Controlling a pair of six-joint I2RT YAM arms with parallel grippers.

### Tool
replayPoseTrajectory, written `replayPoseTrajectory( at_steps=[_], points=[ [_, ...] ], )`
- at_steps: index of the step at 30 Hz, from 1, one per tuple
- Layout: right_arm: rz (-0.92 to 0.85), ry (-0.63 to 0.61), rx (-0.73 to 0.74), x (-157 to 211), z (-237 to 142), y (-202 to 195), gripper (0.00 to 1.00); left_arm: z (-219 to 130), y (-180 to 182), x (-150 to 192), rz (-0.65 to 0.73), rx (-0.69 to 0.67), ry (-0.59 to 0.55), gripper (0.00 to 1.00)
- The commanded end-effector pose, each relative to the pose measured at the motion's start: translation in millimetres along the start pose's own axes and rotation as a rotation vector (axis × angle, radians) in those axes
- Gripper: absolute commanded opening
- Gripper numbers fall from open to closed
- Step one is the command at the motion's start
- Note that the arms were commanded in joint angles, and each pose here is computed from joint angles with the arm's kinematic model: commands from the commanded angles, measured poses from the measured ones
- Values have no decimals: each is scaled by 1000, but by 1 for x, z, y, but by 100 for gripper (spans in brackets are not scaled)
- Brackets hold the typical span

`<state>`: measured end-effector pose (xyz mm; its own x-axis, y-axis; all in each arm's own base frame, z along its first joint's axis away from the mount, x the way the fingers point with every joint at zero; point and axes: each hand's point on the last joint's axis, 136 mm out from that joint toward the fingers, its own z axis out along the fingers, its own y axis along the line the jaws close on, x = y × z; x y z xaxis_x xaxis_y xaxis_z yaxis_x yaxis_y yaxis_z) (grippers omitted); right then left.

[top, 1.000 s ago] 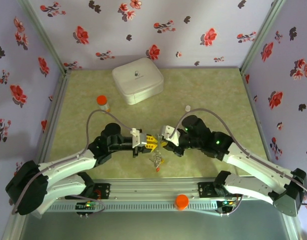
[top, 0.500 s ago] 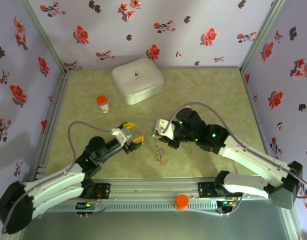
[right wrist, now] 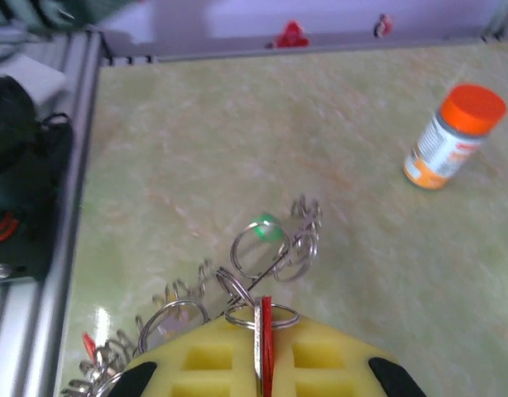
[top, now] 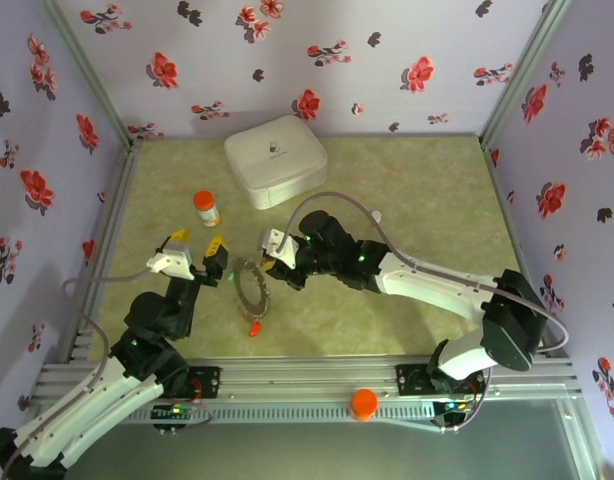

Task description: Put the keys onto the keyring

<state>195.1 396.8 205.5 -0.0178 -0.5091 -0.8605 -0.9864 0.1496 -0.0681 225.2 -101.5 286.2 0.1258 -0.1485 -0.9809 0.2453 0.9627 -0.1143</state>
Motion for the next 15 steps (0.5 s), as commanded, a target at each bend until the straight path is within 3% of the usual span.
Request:
replayPoseTrajectory(
  at_steps=[1,3,8,15],
  points=[
    [17,141,103,44,-1,-22,0,0,14,7,-5,-82,44,70],
    [-27,311,137,85,-8,-27,0,2,13,16,10,-84,75,70],
    [-94,569,258,150,-39,-41,6,4,9,23,-6,-67,90,70],
    [-268,1041,287,236,-82,-51,5,8,8,32,20,-73,126,70]
  ],
)
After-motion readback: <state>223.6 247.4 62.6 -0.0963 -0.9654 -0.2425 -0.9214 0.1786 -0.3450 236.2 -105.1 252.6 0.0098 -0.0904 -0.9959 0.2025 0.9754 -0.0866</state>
